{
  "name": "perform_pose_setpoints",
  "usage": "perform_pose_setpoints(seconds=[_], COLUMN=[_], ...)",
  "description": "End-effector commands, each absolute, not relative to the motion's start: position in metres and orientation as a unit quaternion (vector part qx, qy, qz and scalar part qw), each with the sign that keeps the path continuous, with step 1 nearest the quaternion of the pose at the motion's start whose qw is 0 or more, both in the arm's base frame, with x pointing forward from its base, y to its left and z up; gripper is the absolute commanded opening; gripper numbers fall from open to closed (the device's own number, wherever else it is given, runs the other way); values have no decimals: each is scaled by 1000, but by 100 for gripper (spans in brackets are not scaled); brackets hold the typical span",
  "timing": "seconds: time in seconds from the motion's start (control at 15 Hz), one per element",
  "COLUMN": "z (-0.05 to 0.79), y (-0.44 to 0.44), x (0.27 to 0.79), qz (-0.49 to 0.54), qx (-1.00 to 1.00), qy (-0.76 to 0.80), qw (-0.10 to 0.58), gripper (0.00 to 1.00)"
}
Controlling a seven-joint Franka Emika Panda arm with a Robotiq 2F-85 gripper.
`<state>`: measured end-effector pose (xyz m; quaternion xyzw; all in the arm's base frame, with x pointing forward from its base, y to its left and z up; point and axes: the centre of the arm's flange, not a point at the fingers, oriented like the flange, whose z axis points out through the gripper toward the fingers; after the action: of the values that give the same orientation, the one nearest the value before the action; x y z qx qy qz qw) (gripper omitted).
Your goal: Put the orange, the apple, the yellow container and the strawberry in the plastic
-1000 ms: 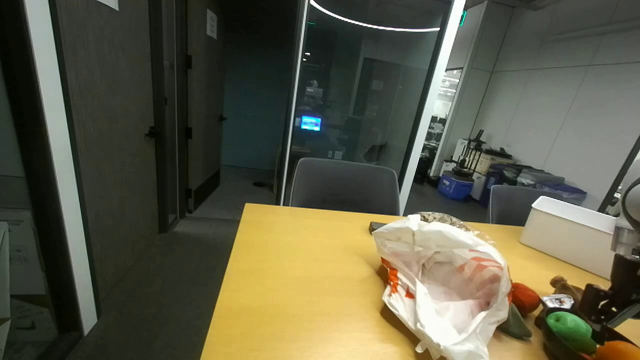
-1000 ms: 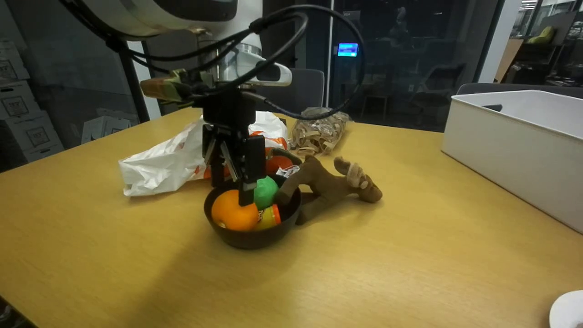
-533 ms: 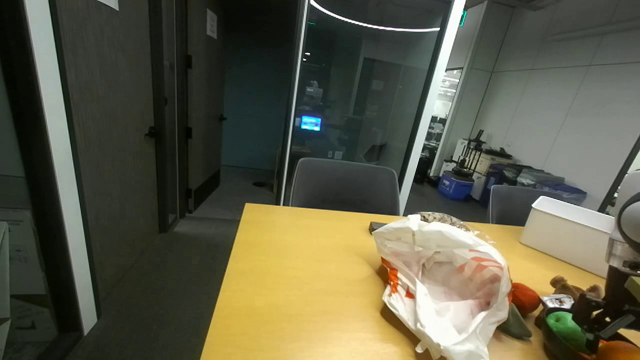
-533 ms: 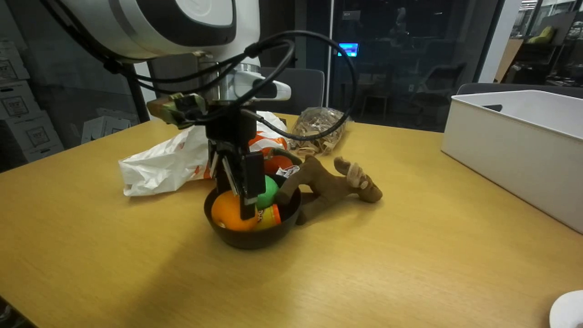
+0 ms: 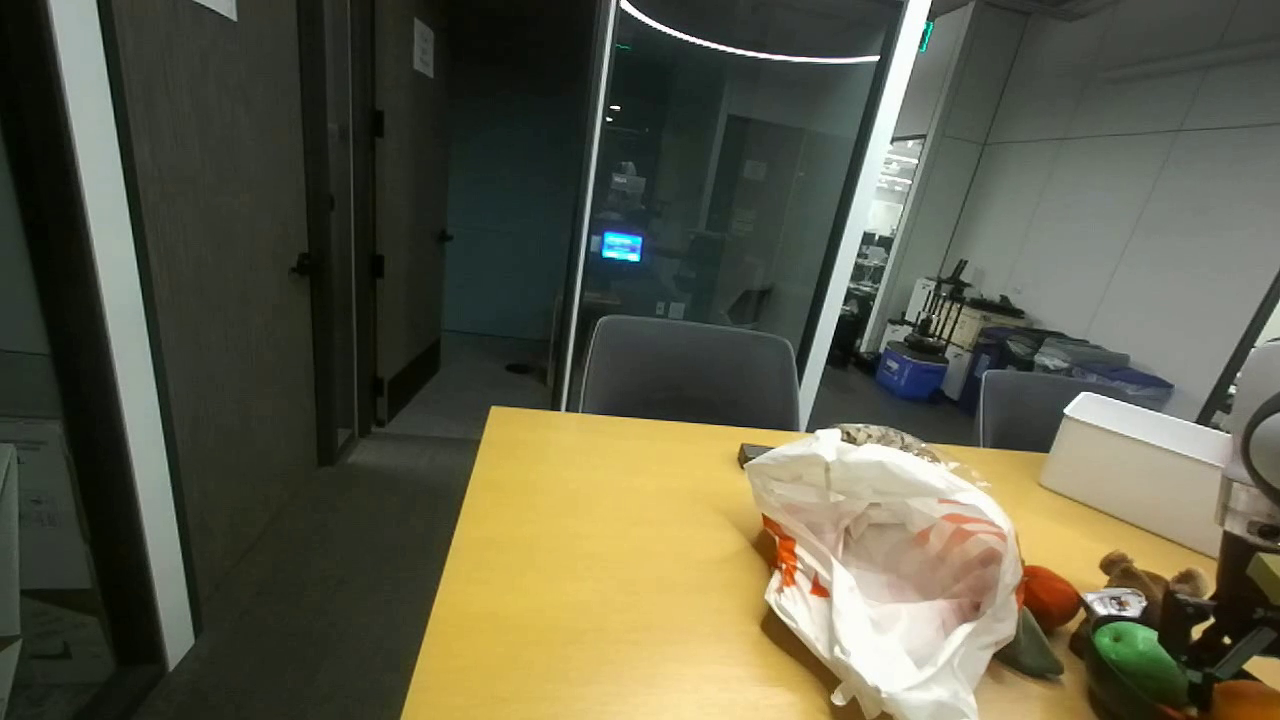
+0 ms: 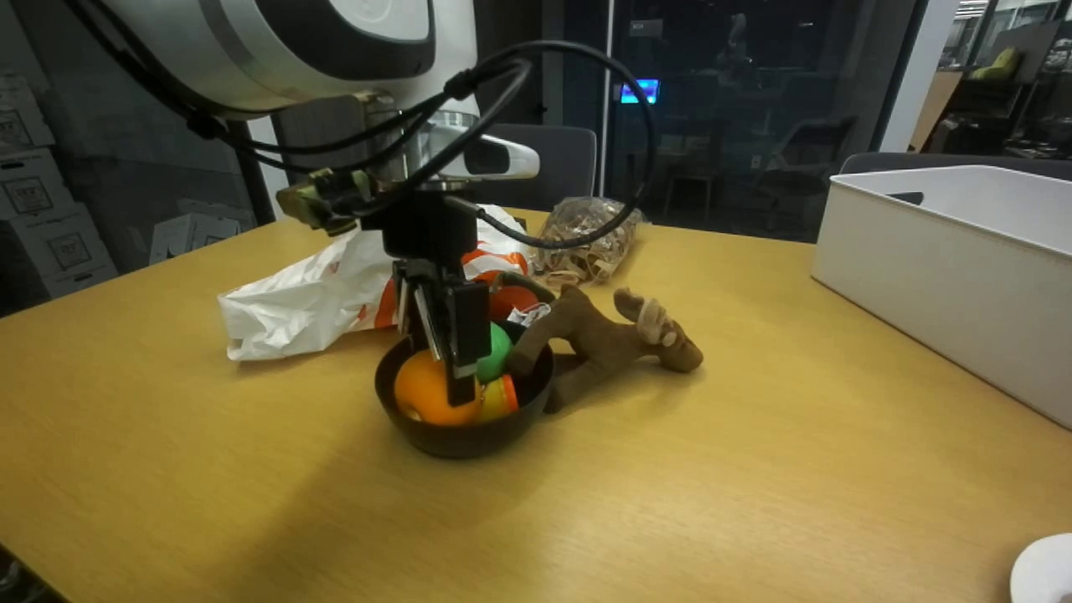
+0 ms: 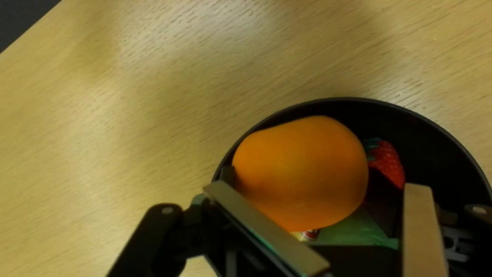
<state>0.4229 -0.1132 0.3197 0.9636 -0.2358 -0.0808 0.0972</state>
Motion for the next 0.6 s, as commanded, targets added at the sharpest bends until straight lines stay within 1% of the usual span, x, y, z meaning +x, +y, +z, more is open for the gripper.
perform_pose_setpoints(seconds=[0.0, 0.27, 0.53], z=[356, 403, 449], y=[-114, -100, -56], x=[418, 420, 429], qz=[-51, -15, 18], qx=[965, 980, 995], qy=[-241, -194, -97], qw=[90, 43, 8], gripper=[57, 57, 57])
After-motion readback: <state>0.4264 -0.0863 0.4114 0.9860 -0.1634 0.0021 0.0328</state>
